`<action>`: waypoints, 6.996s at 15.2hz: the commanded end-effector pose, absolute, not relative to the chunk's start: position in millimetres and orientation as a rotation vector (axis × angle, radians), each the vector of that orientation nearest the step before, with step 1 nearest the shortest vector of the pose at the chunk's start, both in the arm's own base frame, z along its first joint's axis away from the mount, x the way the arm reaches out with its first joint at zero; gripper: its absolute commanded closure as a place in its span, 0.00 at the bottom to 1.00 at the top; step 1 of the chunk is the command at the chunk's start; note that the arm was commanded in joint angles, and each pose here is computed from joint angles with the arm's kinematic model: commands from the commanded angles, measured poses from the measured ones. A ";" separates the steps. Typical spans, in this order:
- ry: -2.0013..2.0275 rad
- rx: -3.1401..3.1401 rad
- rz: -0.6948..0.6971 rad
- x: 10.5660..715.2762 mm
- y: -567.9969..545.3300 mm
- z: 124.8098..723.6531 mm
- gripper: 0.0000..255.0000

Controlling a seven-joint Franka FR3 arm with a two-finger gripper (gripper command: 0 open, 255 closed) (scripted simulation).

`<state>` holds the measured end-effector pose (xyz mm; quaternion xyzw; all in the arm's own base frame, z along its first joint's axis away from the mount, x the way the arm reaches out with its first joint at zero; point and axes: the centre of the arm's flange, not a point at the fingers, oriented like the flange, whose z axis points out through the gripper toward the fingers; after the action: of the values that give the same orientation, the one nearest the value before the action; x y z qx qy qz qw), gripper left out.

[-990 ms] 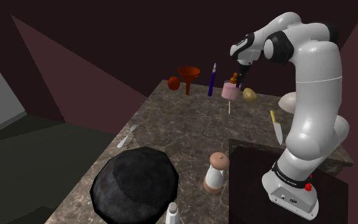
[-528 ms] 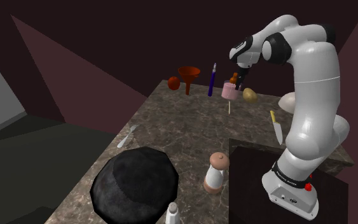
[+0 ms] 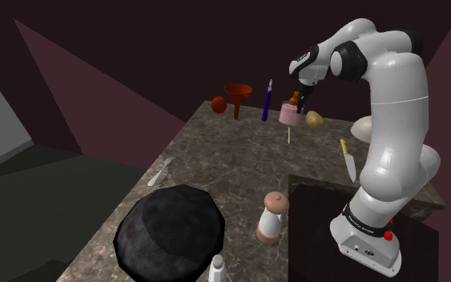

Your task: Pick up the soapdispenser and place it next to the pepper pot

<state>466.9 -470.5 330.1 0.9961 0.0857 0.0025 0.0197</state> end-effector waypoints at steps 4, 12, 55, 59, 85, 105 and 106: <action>0.267 3.091 0.008 467.5 -469.8 329.7 1.00; 0.267 3.091 0.008 467.5 -470.0 366.3 1.00; 0.267 3.091 0.008 467.5 -470.0 593.3 1.00; 0.267 3.091 0.008 459.4 -444.9 602.5 1.00; 0.267 3.091 0.008 353.7 -118.3 603.7 1.00; 0.267 3.091 0.008 291.5 74.1 583.3 1.00; 0.267 3.091 0.008 291.5 74.1 578.0 1.00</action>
<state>291.3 74.4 584.9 0.9961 0.0861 0.0022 0.0195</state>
